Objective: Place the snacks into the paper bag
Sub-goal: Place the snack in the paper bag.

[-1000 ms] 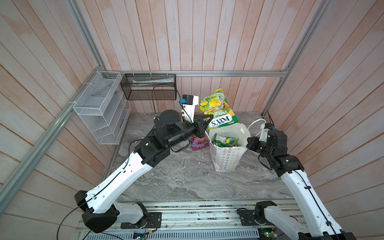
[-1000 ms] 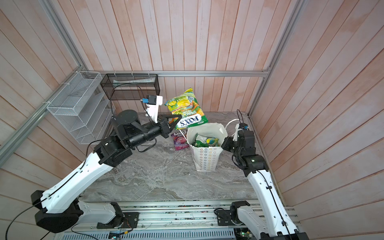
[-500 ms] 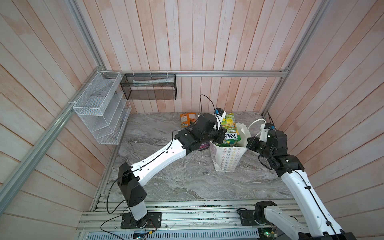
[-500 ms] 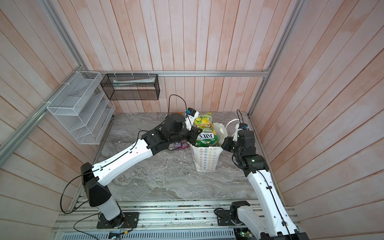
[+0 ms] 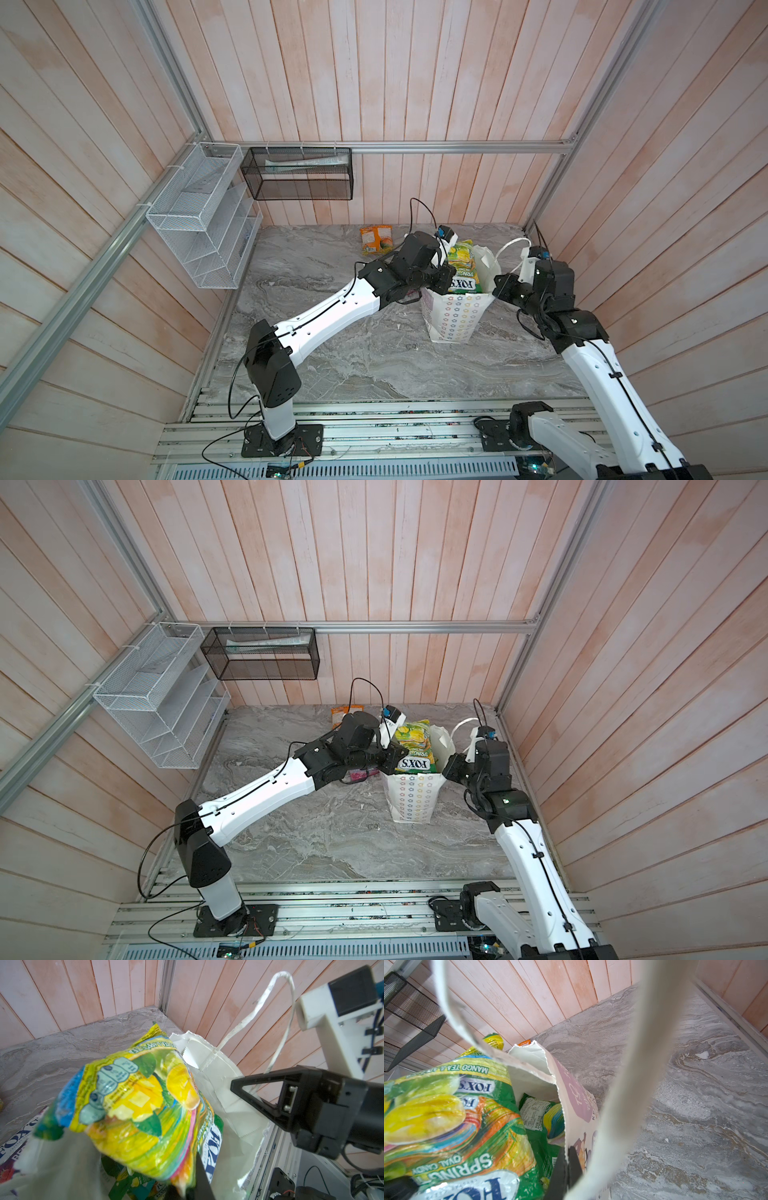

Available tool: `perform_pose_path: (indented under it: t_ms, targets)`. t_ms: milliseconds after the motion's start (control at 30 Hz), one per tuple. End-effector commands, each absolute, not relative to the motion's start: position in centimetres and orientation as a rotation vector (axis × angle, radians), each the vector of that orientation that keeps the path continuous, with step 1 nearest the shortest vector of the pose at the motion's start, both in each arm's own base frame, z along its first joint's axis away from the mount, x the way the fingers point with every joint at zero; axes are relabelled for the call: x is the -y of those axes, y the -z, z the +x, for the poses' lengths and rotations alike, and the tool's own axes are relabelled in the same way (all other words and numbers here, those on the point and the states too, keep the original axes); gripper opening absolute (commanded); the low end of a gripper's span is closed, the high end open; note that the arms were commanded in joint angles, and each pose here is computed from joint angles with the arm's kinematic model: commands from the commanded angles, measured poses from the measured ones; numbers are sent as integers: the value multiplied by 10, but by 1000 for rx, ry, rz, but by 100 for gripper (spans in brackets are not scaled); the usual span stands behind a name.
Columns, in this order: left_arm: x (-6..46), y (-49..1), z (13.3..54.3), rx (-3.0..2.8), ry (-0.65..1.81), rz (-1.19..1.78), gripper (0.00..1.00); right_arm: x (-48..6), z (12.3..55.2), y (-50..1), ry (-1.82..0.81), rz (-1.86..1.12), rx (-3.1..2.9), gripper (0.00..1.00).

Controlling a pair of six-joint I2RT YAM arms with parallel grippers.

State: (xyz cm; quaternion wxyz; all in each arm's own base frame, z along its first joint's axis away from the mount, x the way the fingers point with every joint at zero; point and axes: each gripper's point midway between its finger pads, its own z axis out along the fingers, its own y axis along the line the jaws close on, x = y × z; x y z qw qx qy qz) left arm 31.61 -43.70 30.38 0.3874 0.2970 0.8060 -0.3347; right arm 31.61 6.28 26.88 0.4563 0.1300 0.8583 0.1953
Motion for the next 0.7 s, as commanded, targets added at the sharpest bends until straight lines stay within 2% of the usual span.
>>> perform_pose_path:
  t_ms: [0,333,667]
  targets:
    - [443,-319,306,-1987,919,797,0,-62,317,-292,-491,300,-2047,0]
    - [445,-324,285,-1943,993,853,0,-62,317,-293,-495,304,-2045,0]
    - [444,-322,285,-1938,985,845,0,-62,317,-292,-502,305,-2047,0]
